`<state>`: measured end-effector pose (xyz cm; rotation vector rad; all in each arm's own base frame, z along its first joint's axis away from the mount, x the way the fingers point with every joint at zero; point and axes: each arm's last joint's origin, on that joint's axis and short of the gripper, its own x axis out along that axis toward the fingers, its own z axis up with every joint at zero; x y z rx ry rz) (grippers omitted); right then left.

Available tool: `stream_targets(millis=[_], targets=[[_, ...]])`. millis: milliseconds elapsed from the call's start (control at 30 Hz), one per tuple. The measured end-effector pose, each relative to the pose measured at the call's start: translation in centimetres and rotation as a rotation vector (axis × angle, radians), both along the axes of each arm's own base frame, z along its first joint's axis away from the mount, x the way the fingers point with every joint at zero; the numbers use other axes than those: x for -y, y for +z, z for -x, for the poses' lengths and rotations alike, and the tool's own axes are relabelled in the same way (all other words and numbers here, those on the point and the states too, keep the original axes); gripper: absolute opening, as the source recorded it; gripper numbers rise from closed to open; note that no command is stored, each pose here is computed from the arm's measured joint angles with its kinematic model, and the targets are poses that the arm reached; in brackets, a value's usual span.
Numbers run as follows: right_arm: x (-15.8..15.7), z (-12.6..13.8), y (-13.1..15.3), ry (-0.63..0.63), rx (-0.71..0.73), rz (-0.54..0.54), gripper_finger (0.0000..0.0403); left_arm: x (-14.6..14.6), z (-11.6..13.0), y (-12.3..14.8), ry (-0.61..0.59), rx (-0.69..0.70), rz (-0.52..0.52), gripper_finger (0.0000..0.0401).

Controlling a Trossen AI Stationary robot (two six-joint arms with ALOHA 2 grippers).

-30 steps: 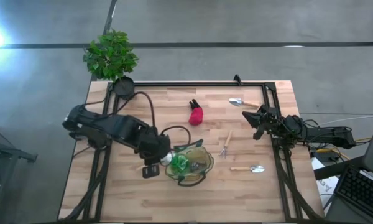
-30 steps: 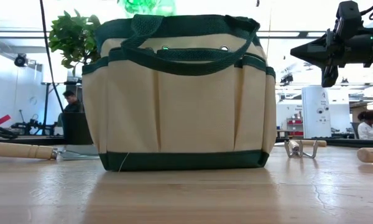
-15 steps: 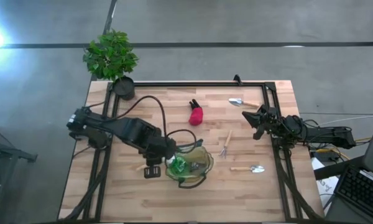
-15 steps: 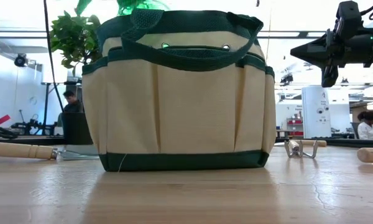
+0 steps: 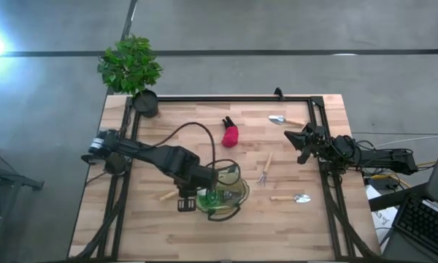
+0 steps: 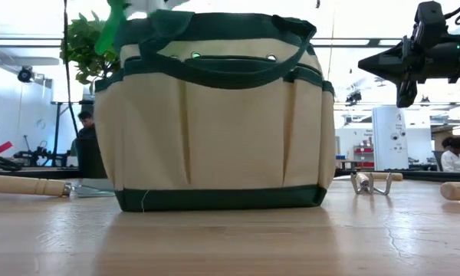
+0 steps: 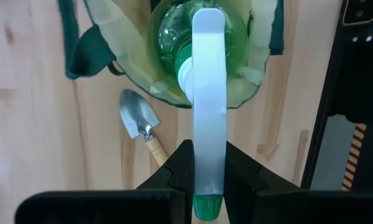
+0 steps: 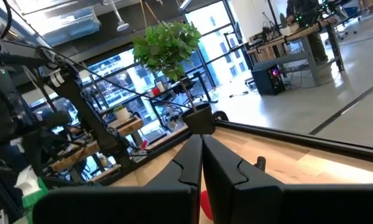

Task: Pick & Place Garden tools in Gardening bag
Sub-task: Put the spray bottle into the gardening bag, then put the gloves into the gardening bag

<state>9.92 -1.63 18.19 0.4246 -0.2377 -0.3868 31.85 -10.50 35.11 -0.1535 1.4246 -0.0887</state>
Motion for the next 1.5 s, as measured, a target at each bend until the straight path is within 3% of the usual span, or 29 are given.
stream_targets(millis=[467, 800, 1100, 1233, 1333, 1500], targets=[[0.0, 0.0, 0.0, -0.001, -0.007, 0.007, 0.0008, 0.4, -1.2, -1.7, -0.027, -0.05, -0.007, 0.0053], [0.0, 0.0, 0.0, -0.001, -0.007, 0.007, 0.0008, 0.4, -1.5, -1.9, -0.026, -0.039, -0.002, 0.0159], [0.0, 0.0, 0.0, -0.001, -0.006, 0.005, 0.0008, 0.3, -1.2, -1.6, 0.051, -0.07, 0.046, 0.0175], [-0.1, -0.1, -0.1, 0.037, 0.017, -0.055, 0.0008, -0.1, -0.4, -0.4, 0.085, -0.06, 0.068, 0.0176], [-0.2, -0.2, -0.3, 0.075, 0.007, -0.092, 0.0008, -0.5, 0.5, 0.6, 0.092, -0.024, 0.041, 0.0174], [-0.1, -0.4, -0.5, 0.067, -0.022, -0.108, 0.0008, -1.7, 2.7, 3.2, 0.13, 0.12, -0.127, 0.0168]])
